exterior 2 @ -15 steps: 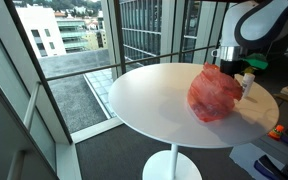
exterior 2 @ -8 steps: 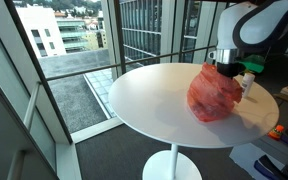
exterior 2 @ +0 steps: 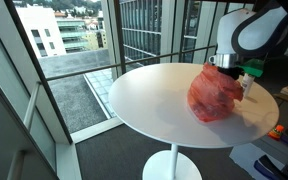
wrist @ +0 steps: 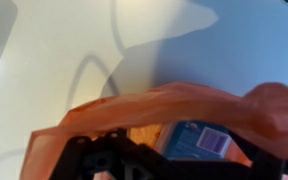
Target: Pick up the mentos container from the orange plastic and put it on the table
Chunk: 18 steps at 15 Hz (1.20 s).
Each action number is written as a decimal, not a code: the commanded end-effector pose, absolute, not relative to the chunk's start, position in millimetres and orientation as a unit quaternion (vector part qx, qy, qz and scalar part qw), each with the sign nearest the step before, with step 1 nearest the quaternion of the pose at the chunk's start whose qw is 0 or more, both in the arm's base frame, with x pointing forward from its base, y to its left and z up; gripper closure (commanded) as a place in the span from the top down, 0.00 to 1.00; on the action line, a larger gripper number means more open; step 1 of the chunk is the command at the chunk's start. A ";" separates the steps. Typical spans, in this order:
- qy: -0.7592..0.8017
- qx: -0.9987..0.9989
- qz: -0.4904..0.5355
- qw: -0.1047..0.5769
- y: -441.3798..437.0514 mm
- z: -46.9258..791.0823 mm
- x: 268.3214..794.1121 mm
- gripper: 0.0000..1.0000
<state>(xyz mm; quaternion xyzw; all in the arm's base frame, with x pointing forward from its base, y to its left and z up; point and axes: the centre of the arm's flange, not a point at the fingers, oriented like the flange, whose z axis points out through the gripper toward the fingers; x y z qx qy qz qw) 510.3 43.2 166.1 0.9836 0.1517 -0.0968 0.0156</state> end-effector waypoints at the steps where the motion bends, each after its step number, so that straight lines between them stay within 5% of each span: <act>1: 0.140 0.986 -0.088 0.024 42.4 159.9 521.3 1.00; 18: 0.081 0.995 -0.048 0.021 64.3 166.1 523.7 1.00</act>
